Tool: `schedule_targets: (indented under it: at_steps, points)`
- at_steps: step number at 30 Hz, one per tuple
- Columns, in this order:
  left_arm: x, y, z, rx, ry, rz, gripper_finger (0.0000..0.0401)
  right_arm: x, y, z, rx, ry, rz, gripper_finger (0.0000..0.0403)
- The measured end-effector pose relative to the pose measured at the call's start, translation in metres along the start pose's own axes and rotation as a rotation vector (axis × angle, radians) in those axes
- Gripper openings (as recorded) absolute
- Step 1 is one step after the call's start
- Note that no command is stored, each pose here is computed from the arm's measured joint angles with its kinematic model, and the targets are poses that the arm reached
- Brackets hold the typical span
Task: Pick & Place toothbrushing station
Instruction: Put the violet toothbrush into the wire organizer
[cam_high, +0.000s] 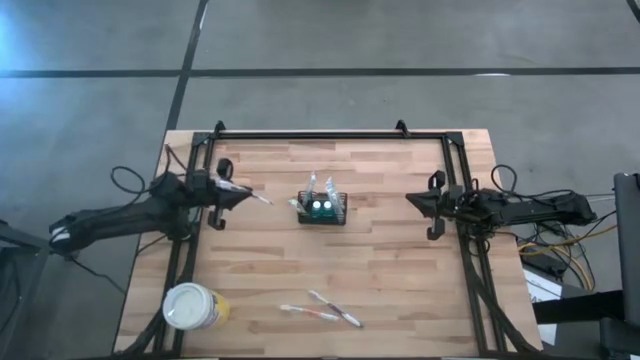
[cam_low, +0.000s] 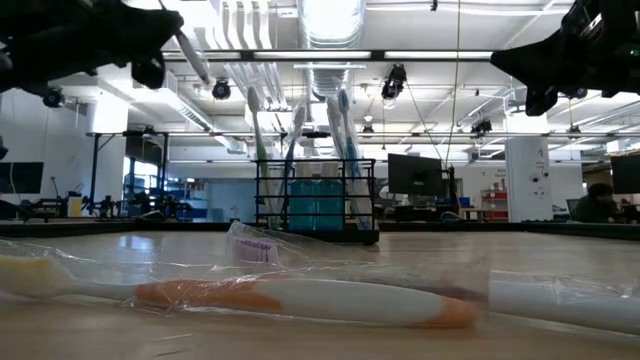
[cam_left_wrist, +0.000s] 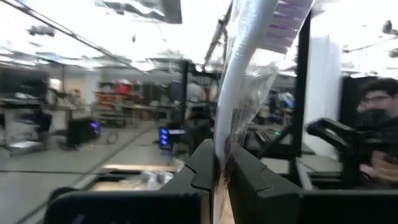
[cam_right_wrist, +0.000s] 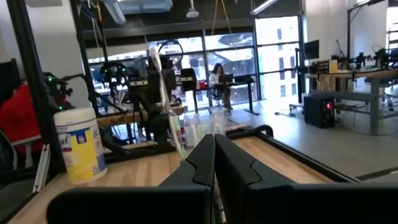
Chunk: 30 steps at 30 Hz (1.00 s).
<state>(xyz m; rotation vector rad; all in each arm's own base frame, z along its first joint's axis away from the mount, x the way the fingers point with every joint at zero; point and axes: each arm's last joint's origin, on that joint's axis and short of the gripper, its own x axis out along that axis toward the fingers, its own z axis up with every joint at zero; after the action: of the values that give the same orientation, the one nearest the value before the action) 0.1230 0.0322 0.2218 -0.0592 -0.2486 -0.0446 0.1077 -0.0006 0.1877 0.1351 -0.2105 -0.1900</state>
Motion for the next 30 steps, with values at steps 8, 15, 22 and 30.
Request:
schedule_targets:
  at_steps: [8, 15, 22, 30]
  points:
    - [0.033, 0.007, 0.008, -0.005, 0.102, -0.078, 0.0022, 0.000, 0.000, 0.001, -0.002, -0.012, 0.000, 0.0008]
    - [0.058, -0.008, 0.021, -0.026, 0.117, -0.283, 0.0022, 0.000, 0.000, 0.001, -0.003, -0.008, 0.000, 0.0008]
    - [0.075, -0.025, 0.006, -0.009, 0.183, -0.261, 0.0022, 0.000, 0.000, 0.001, -0.002, -0.008, 0.002, 0.0008]
    - [0.085, -0.020, -0.020, 0.051, 0.289, -0.083, 0.0022, 0.000, 0.000, 0.001, 0.002, -0.009, 0.001, 0.0008]
